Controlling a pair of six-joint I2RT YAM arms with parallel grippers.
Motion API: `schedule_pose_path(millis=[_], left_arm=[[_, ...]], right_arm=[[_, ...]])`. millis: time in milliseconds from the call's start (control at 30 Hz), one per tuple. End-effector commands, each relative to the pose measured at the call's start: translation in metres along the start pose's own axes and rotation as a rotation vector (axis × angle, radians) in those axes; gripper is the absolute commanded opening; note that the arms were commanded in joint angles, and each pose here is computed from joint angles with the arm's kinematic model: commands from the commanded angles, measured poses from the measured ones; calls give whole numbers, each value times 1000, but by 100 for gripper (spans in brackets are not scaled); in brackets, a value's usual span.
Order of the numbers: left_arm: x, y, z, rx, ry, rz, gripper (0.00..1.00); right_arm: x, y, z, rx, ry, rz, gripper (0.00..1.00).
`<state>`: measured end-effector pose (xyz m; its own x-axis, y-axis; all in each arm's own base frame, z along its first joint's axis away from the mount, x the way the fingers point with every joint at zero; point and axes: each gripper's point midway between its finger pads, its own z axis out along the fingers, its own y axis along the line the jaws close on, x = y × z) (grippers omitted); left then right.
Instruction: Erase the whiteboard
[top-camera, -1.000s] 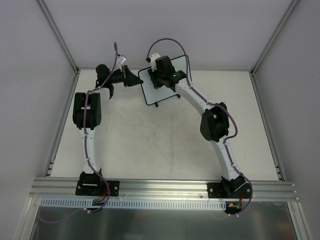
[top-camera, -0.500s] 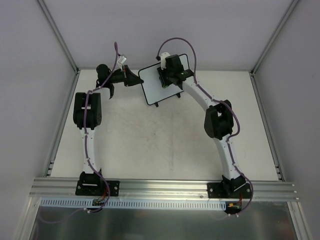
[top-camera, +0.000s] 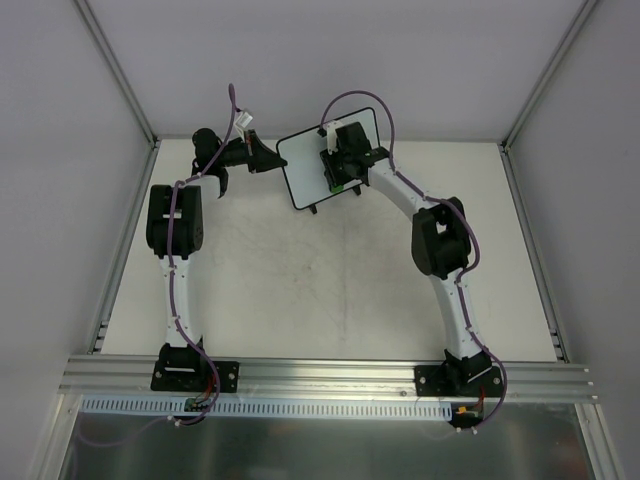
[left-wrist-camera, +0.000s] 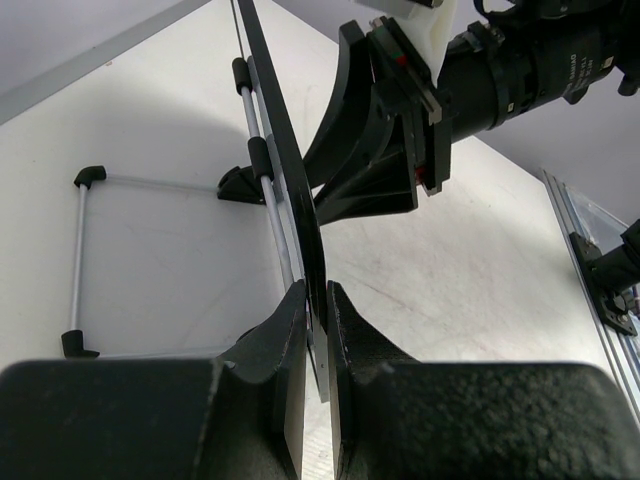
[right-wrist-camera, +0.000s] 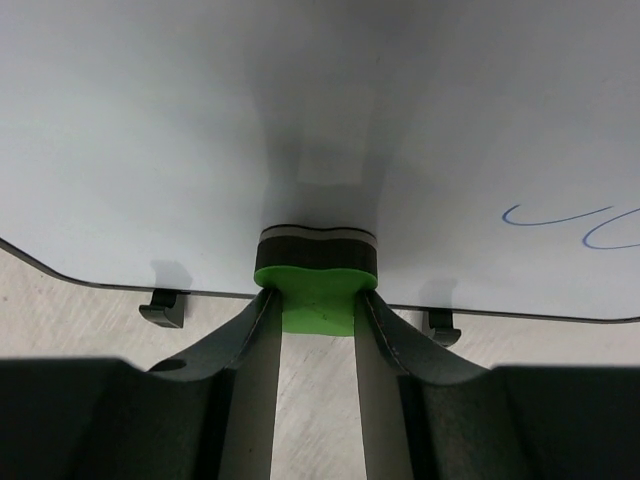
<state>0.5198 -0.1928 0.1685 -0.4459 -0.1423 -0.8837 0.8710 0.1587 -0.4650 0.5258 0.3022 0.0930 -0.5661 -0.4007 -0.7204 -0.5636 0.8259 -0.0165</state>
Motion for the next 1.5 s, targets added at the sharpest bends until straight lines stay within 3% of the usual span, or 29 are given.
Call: schedule_pose_path(millis=[0, 400, 800, 967, 1333, 1467], left_arm=[[6, -30, 6, 136, 88, 85, 0], [6, -32, 5, 141, 94, 81, 0], [7, -33, 5, 144, 97, 80, 0], [7, -33, 5, 146, 98, 81, 0], [5, -34, 5, 148, 100, 84, 0], [5, -34, 5, 149, 101, 84, 0]], right_arm=[[-3, -2, -2, -10, -19, 17, 0], [-78, -31, -37, 41, -207, 43, 0], [-108, -51, -50, 77, -302, 32, 0], [-95, -54, -41, 65, -271, 41, 0], [-5, -34, 1, -31, -64, 106, 0], [6, -31, 5, -43, -41, 118, 0]])
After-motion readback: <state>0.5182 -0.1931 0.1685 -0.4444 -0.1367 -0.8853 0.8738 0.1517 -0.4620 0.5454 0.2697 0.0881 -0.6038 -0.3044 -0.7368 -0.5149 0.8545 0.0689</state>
